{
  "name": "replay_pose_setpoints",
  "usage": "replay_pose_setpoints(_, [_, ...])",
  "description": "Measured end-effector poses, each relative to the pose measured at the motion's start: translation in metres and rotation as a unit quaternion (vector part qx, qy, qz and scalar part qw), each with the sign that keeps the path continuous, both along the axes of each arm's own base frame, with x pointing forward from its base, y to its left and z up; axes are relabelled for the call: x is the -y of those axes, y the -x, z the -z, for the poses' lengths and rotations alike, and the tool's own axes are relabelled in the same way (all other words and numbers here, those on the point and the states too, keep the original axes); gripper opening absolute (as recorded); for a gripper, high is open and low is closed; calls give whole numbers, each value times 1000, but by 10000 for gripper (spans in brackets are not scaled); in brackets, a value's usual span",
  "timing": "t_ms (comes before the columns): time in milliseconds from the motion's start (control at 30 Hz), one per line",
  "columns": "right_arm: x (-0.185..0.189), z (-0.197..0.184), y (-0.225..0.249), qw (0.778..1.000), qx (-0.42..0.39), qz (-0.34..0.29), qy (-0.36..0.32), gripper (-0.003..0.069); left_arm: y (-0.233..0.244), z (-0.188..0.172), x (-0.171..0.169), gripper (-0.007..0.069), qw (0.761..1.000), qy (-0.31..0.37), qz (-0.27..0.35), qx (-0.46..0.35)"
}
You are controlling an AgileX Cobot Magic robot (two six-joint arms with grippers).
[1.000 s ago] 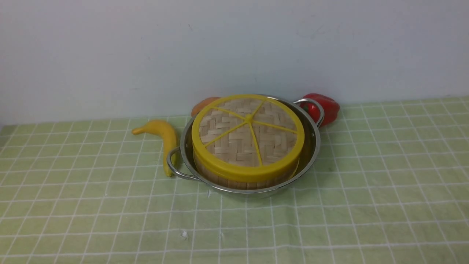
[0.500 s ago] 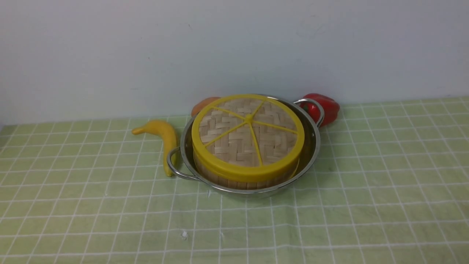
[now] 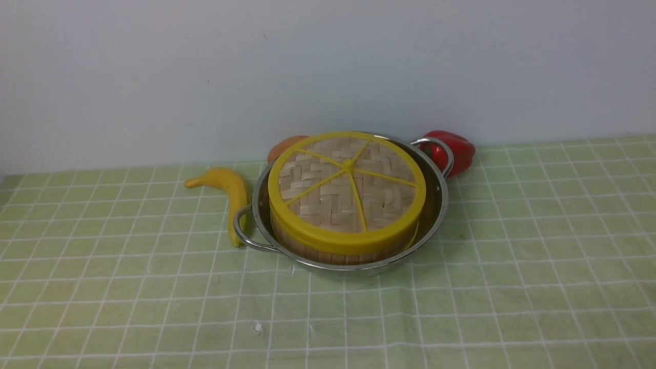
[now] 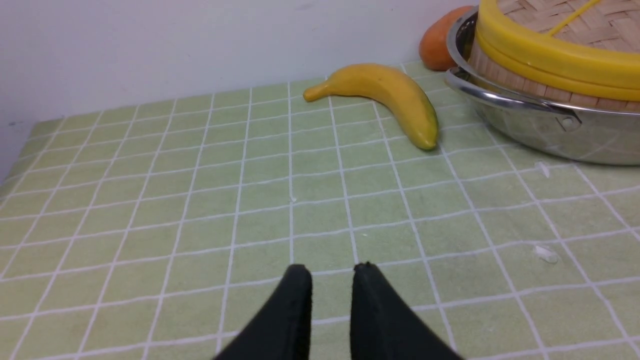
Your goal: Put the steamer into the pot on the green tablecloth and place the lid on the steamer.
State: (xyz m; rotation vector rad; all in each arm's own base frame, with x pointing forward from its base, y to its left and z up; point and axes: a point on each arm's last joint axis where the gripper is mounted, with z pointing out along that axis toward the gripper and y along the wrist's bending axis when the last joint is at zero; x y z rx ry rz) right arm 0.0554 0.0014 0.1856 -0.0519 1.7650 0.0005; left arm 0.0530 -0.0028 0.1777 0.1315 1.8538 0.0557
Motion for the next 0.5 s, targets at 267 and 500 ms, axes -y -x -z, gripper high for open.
replay_pose_setpoints(267, [0,0,0,1000,0,0,0,242,0,0,0,128,1000,-3,1,0])
replay_pose_setpoints(500, [0,0,0,1000,0,0,0,242,0,0,0,140,1000,-3,1,0])
